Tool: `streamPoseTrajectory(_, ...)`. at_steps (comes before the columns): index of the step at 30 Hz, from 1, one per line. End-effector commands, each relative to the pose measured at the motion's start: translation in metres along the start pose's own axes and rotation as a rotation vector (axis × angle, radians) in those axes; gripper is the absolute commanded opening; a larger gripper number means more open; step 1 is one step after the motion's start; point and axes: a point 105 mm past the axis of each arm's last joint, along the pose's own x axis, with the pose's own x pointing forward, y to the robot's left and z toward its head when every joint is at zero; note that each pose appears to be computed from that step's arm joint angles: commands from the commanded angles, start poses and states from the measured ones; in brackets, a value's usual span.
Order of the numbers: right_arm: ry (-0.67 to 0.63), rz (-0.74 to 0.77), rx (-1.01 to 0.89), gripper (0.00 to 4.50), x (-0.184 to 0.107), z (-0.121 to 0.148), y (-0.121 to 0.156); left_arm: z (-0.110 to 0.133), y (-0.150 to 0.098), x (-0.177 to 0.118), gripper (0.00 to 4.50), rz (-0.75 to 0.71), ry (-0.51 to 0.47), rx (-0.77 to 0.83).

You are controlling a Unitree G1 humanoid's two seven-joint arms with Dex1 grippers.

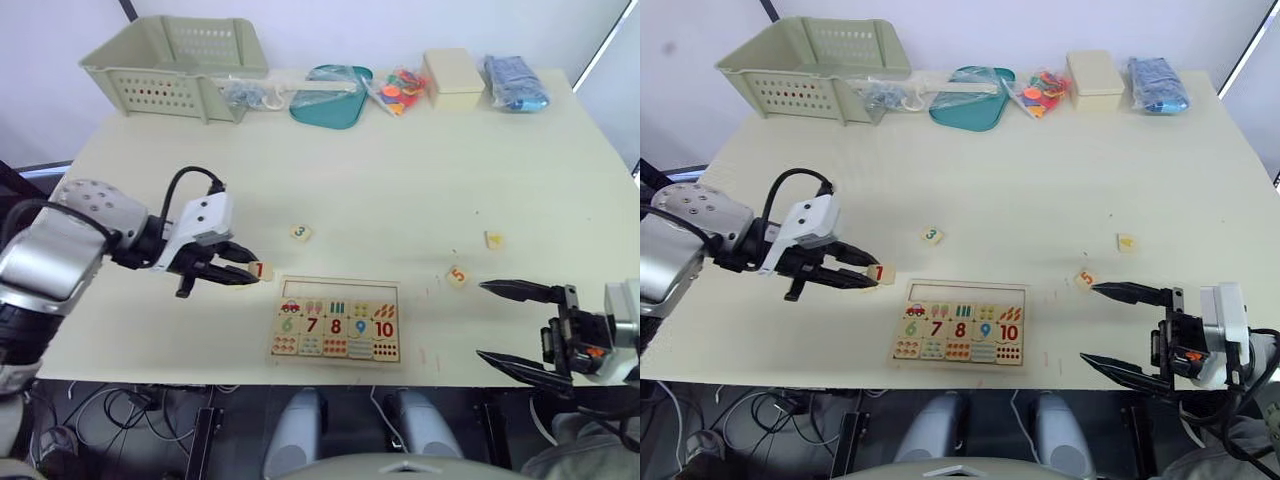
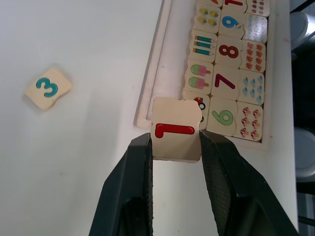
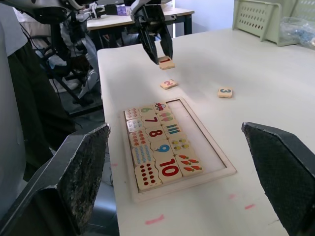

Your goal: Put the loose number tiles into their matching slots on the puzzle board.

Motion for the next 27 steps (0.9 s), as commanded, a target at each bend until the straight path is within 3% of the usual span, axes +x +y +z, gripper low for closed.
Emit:
streamPoseTrajectory(1,-0.019,-0.019,-0.057,4.50,-0.002,0.011,0.004,0.010,-0.001,0.003,0.93,-0.006,0.032,0.055)
streamPoseTrajectory(17,-0.016,-0.043,-0.058,4.50,-0.003,0.010,0.008,0.014,0.008,0.031,0.93,-0.021,0.167,0.068)
streamPoseTrajectory(27,-0.014,-0.048,-0.055,4.50,-0.003,0.009,0.010,0.009,0.002,0.046,0.93,-0.024,0.184,0.076)
